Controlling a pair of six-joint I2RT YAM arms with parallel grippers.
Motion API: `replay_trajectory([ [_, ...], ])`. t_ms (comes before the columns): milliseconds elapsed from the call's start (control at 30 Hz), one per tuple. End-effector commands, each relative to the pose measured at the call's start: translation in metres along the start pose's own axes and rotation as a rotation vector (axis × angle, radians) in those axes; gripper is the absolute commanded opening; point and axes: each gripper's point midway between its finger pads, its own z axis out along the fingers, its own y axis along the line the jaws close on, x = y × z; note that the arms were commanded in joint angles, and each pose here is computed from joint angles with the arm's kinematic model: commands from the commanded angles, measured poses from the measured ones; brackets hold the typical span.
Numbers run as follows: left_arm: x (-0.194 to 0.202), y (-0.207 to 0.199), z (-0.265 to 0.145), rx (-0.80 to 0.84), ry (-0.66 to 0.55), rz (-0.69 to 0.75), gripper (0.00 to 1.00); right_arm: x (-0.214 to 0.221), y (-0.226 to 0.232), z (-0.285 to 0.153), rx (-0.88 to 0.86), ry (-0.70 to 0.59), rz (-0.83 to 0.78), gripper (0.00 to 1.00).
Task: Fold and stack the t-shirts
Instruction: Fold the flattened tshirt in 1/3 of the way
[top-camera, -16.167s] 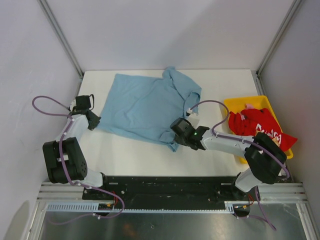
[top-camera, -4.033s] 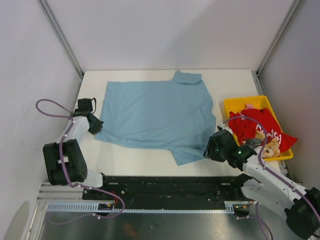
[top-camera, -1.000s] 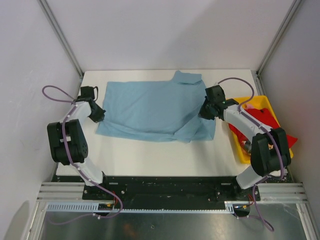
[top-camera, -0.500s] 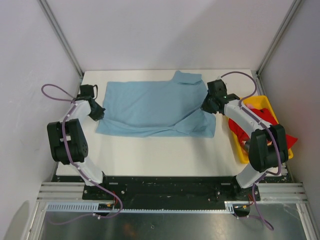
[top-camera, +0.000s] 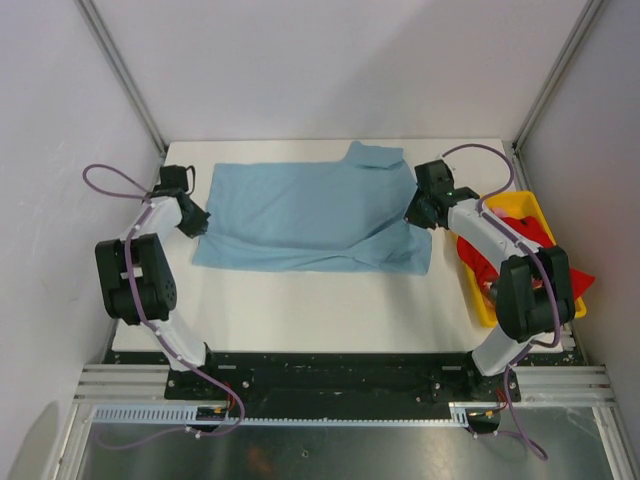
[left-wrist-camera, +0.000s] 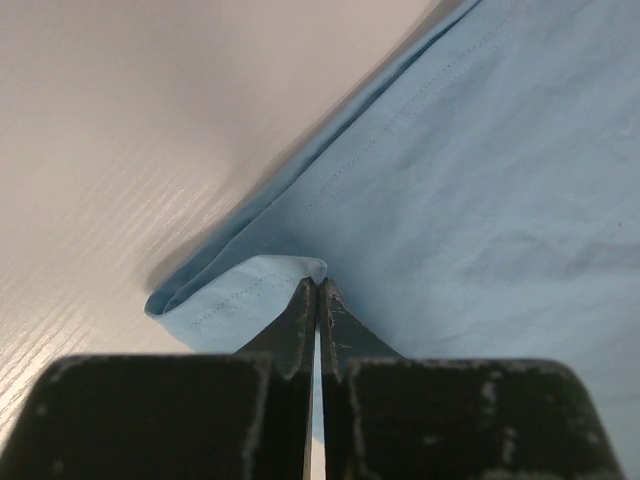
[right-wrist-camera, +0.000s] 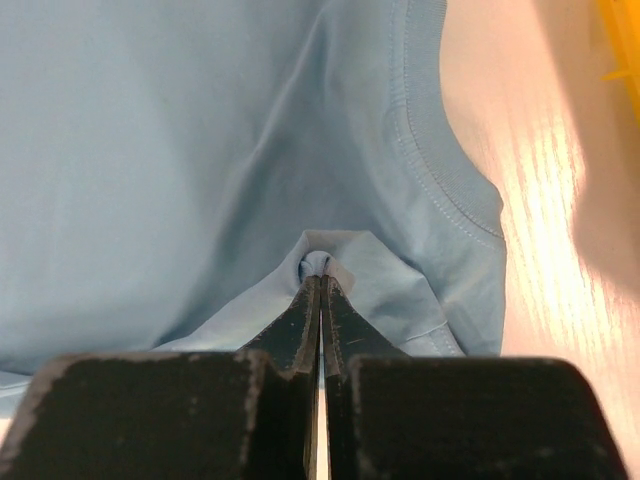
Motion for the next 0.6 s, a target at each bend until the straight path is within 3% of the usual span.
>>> replay_trajectory([
  [0,-0.017,-0.008,-0.001,0.009,-0.042,-0.008,0.0,-0.015,-0.004,0.003,0.037,-0.041,-0.011,0.0],
  [567,-0.027,-0.002,0.01,-0.016,-0.045,-0.03,0.0,-0.01,-0.012,0.016,0.067,-0.03,-0.021,0.0],
])
